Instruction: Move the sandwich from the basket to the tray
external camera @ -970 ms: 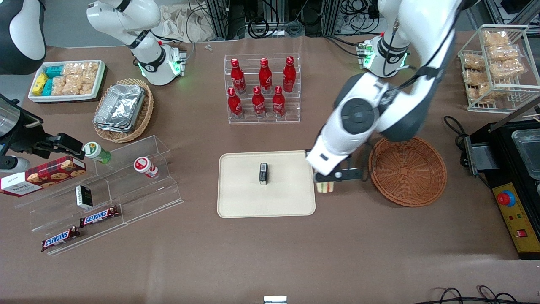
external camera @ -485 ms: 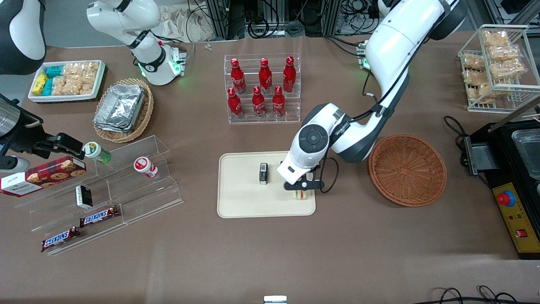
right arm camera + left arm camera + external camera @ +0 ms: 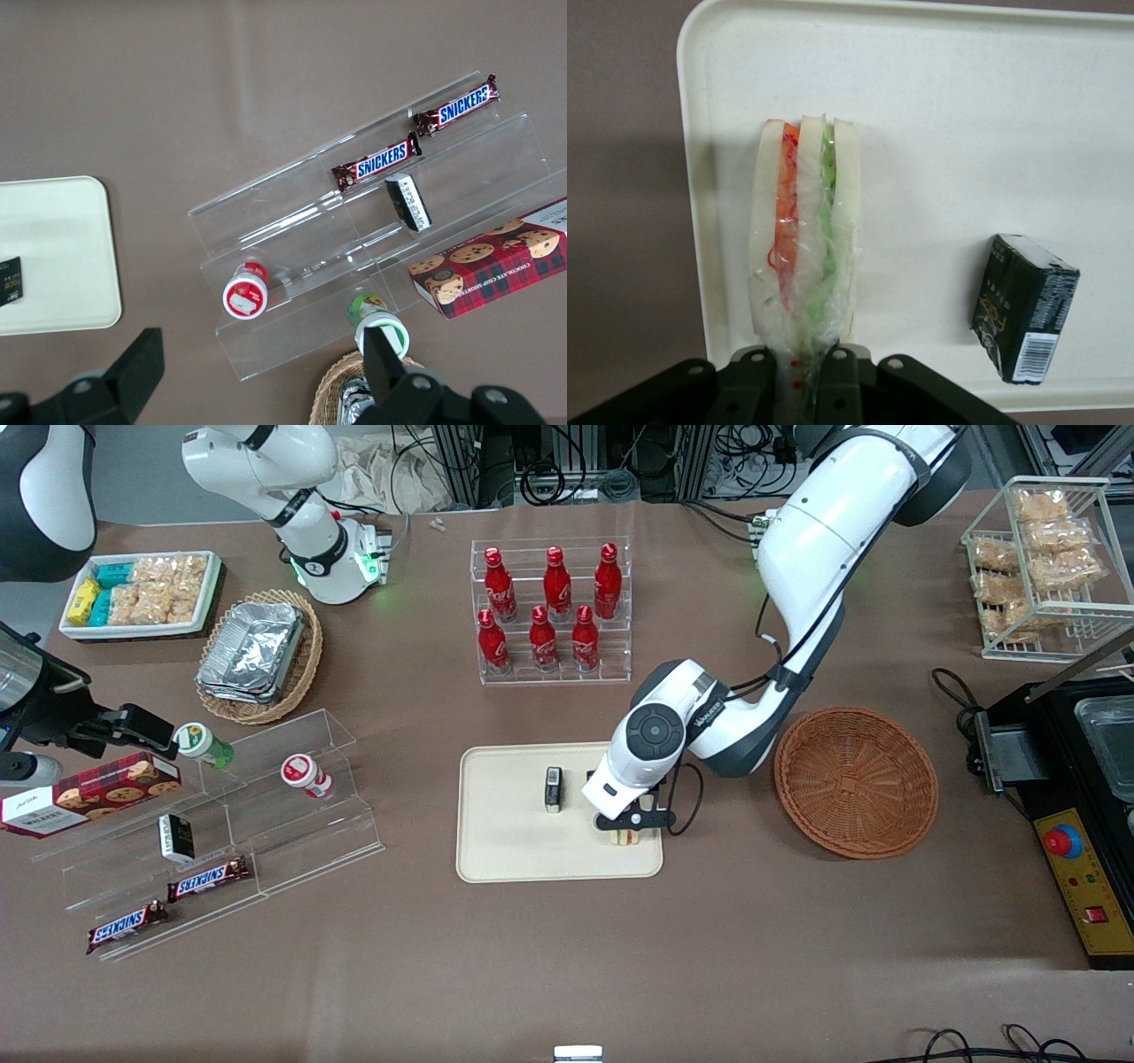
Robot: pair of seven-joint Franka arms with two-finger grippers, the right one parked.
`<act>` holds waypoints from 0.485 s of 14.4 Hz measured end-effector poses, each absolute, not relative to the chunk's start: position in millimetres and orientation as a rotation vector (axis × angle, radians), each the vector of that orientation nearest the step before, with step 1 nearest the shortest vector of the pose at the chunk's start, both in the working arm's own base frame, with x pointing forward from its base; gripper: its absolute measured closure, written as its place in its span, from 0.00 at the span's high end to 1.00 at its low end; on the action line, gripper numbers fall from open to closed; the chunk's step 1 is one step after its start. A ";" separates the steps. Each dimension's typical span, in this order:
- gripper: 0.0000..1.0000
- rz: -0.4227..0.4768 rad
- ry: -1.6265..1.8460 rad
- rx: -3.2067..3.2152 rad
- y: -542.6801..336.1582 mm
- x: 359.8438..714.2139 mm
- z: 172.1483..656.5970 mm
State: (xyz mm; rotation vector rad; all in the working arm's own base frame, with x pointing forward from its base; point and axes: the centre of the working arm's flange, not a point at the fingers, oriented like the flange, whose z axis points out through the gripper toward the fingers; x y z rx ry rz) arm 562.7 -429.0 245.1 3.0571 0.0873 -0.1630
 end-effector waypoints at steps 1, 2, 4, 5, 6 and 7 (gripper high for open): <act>0.16 -0.162 0.091 3.059 -427.6 563.7 244.7; 0.22 -0.161 0.095 3.060 -426.6 564.5 244.4; 0.39 -0.156 0.105 3.061 -424.5 566.4 245.2; 0.50 -0.148 0.109 3.059 -423.4 568.3 248.4; 0.59 -0.138 0.115 3.058 -422.0 570.6 255.0; 0.68 -0.132 0.128 3.063 -418.6 573.5 266.0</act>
